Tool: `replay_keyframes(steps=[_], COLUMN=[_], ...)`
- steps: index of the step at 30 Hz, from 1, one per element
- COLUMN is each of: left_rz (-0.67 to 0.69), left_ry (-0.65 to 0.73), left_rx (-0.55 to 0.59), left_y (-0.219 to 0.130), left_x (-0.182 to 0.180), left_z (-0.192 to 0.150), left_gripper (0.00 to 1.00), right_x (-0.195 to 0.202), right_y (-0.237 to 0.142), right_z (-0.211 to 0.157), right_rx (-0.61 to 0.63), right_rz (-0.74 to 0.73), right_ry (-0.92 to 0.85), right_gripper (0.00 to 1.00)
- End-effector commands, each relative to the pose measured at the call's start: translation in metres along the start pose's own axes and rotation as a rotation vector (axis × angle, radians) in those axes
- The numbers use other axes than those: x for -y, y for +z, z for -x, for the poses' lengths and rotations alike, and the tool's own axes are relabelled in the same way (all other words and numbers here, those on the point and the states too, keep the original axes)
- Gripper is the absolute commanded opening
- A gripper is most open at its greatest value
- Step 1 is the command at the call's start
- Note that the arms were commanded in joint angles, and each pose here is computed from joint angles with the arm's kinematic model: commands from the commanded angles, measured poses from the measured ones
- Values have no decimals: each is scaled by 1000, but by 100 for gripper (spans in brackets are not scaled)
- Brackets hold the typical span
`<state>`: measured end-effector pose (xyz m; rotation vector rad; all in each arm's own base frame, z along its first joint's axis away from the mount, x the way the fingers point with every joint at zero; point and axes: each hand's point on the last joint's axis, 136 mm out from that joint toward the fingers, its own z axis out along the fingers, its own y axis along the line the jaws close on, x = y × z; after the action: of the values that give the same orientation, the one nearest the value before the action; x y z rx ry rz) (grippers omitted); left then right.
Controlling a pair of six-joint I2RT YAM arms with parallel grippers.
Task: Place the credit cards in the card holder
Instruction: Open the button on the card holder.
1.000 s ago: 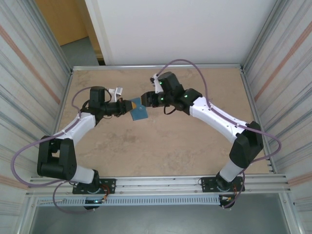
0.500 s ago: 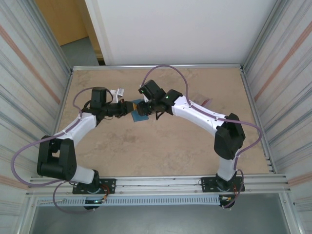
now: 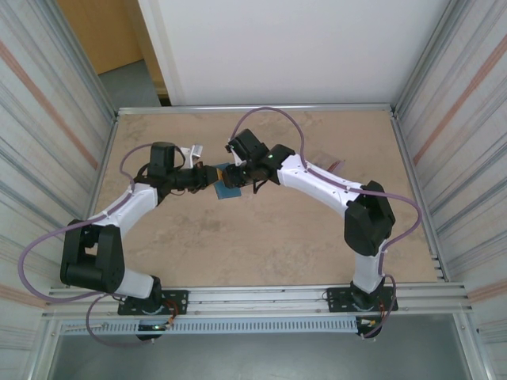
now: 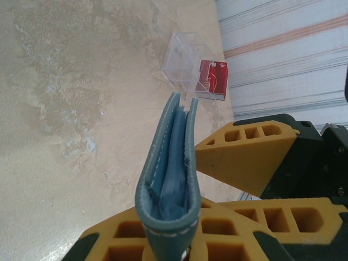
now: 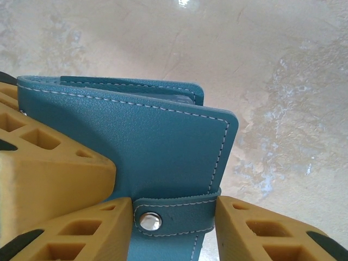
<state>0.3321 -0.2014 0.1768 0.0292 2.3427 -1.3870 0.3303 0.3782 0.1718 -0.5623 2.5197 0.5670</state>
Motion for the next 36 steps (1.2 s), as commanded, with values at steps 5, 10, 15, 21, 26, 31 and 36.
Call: replay_keyframes(steps=[5,10,15,21,26,31,36], left_rz=[-80,-80,-112,-168,-160,-148,-140], left_ry=[47,48,48,60,60,60,64], left_rx=[-4,-3,-12,-28,-29,-31,-34], left_y=[1,3,4,5,6,7,7], left_x=[22,20,25,35,34,30,29], left_z=[1,1,0,-2,-2,-3,-3], left_gripper=[0,0,0,0,0,0,0], right_x=[-6,-17,-13,-2,22,47,63], right_y=[13,10,15,23,23,14,3], right_z=[-5,-5,-9,-13,-20,-25,-26], right_rx=[-28,-23,-34,-40,-55,-56,-46], right_rz=[52,98,94,77,6,-63,-101], right_ry=[34,34,48,78,103,131,150], right_gripper=[44,49,50,47,46,47,48])
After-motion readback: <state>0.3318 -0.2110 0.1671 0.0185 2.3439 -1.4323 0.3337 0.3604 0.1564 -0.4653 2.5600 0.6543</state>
